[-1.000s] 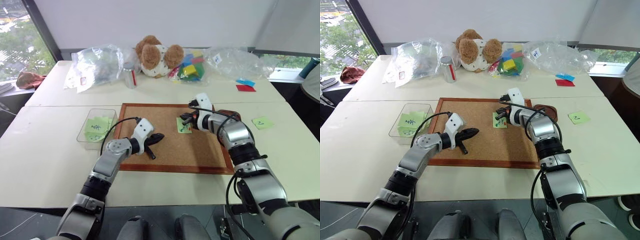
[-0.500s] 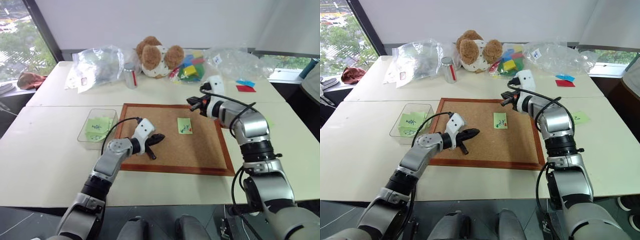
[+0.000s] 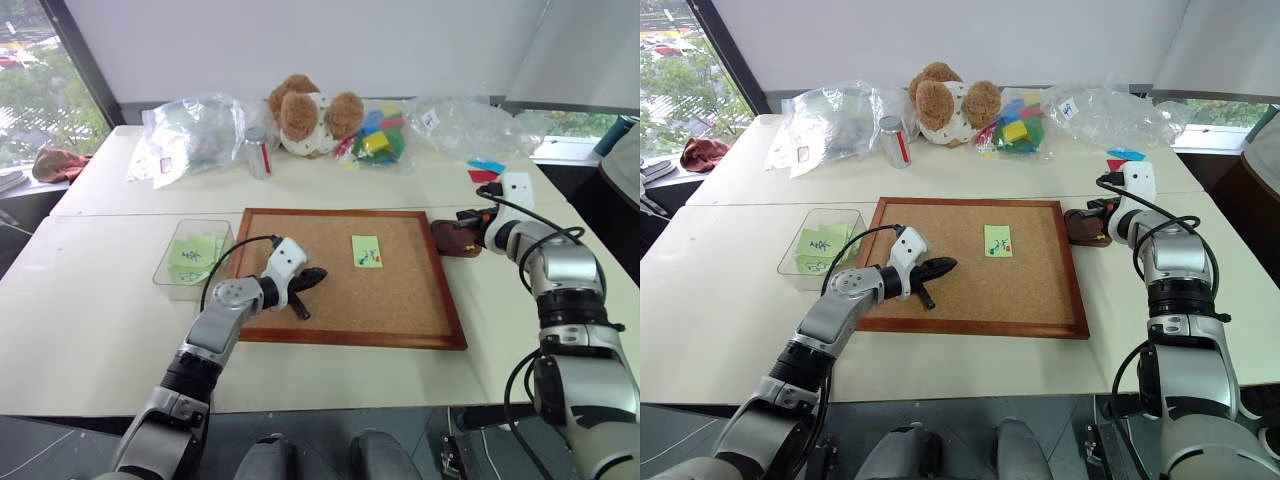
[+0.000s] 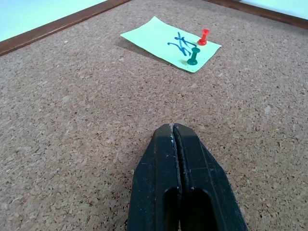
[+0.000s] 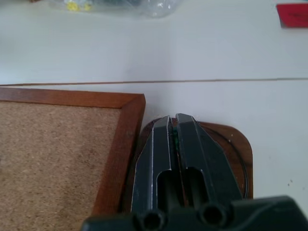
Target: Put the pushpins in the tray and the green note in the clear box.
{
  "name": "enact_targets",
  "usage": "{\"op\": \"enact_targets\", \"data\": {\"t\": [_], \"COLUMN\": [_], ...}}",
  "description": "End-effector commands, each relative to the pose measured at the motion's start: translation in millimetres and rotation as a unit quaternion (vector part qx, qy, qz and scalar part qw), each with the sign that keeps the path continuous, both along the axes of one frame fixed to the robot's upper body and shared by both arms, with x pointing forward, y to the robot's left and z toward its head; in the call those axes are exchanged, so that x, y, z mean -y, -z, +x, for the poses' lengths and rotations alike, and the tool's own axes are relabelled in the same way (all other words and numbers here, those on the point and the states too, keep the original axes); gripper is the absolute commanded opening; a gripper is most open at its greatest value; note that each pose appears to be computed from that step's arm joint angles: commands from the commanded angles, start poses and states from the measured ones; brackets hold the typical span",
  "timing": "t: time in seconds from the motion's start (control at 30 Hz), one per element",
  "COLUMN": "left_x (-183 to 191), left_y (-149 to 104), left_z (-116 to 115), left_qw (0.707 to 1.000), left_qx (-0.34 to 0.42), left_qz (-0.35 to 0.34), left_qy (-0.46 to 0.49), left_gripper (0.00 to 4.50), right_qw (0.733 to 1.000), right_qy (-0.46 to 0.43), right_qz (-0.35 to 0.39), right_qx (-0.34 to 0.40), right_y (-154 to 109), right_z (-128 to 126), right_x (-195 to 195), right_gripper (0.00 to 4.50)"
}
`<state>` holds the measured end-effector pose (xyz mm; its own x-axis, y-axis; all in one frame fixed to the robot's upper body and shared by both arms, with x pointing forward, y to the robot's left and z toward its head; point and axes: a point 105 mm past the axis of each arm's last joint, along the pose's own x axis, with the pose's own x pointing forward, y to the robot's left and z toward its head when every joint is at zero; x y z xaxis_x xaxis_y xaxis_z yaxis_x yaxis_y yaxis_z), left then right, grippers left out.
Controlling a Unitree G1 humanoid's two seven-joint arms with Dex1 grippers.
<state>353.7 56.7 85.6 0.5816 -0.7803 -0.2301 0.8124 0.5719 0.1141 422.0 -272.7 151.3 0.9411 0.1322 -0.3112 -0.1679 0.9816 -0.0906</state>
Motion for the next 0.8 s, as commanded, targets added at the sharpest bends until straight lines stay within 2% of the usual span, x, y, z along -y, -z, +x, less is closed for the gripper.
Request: {"op": "enact_targets", "data": {"t": [0.03,0.27,0.37,0.43,0.53,0.6,0.63,0.8], "left_x": [-4,-5,-6,-6,-6,-5,-5,-5], "left_y": [16,17,18,18,19,19,19,20], "left_z": [-3,-4,-5,-6,-7,-8,-8,-9], "left_qw": [0.999,0.999,0.999,0.999,0.999,0.999,0.999,0.999], "left_qx": [-0.026,-0.026,-0.027,-0.027,-0.029,-0.029,-0.03,-0.031], "left_qz": [0.018,0.02,0.02,0.021,0.02,0.02,0.02,0.021], "left_qy": [-0.005,-0.006,-0.007,-0.007,-0.007,-0.007,-0.006,-0.005], "left_gripper": [0.0,0.0,0.0,0.0,0.0,0.0,0.0,0.0], "right_qw": [1.0,1.0,1.0,1.0,1.0,1.0,1.0,1.0], "right_qy": [-0.008,0.005,0.003,0.005,0.007,0.007,0.007,-0.009], "right_qz": [0.009,0.007,0.007,0.006,0.005,0.005,0.004,0.002], "right_qx": [0.011,-0.01,-0.009,-0.007,-0.004,-0.002,0.0,0.02], "right_y": [-4,11,10,8,5,3,1,-17], "right_z": [5,6,6,7,6,5,5,1], "right_x": [-4,1,1,2,4,5,5,2], "right_gripper": [0.01,0.01,0.85,1.72,3.35,4.25,4.43,4.43]}}
